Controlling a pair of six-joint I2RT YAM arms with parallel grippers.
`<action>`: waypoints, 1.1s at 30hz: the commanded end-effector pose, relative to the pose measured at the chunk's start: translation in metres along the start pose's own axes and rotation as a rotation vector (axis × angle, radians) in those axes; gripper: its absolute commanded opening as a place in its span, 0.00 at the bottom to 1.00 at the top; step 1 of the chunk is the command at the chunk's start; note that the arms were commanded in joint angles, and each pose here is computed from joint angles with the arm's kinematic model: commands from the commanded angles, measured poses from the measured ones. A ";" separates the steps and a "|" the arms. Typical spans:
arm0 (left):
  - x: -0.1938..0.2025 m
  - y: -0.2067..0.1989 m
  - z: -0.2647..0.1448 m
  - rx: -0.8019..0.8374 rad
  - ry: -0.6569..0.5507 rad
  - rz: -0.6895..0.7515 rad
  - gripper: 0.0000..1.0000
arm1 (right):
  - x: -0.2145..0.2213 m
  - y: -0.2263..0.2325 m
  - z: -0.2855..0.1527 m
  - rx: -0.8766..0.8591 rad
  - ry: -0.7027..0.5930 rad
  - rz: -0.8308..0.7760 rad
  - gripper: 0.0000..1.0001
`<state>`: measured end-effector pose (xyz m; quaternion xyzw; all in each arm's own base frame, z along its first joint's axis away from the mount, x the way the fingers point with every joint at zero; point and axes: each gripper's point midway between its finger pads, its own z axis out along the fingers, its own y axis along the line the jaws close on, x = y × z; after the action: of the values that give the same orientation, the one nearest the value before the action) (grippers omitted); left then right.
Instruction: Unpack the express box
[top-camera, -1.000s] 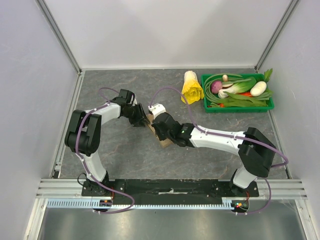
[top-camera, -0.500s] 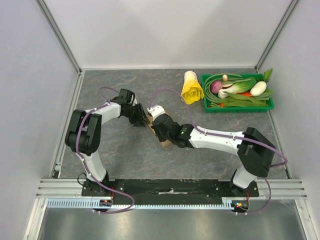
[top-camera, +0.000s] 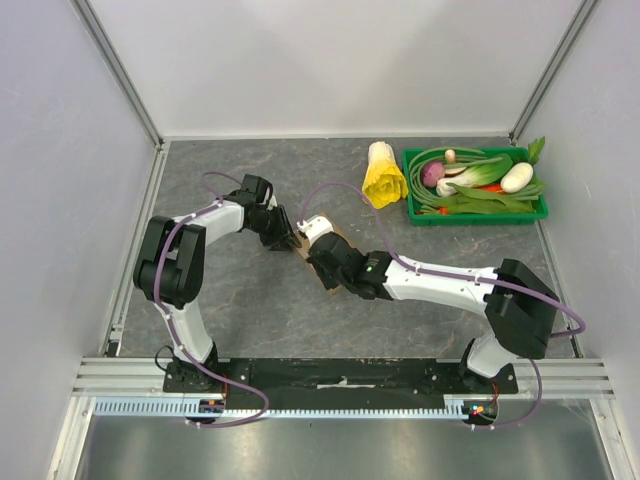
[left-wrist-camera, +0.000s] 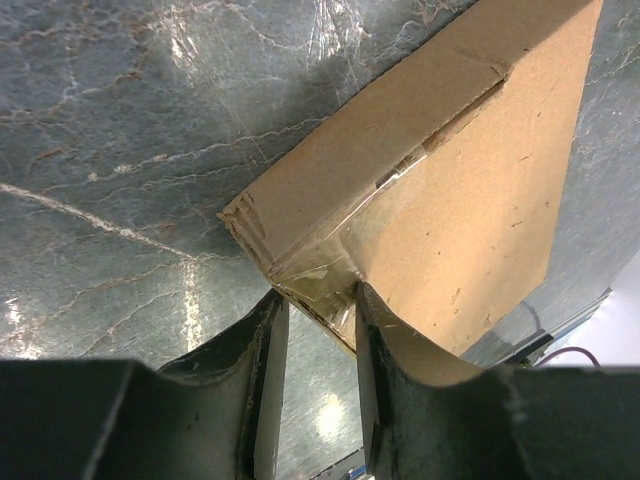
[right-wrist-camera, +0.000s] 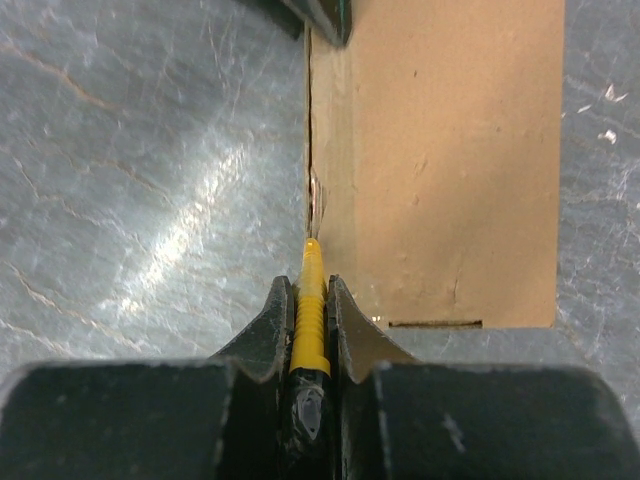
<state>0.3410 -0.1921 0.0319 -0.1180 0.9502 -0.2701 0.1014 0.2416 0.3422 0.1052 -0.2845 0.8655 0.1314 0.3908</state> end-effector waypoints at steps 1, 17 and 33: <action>-0.018 0.043 0.013 -0.175 -0.069 -0.001 0.36 | 0.042 -0.005 -0.009 0.003 0.147 -0.088 0.00; -0.026 0.041 0.014 -0.182 -0.071 0.016 0.33 | 0.037 -0.002 -0.021 -0.036 0.155 -0.115 0.00; -0.026 0.040 0.014 -0.185 -0.071 0.017 0.33 | 0.066 -0.005 -0.027 -0.033 0.225 -0.062 0.00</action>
<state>0.3441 -0.1931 0.0322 -0.1213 0.9528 -0.2642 0.0876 0.2151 0.3235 0.0961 -0.3184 0.8745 0.1234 0.3443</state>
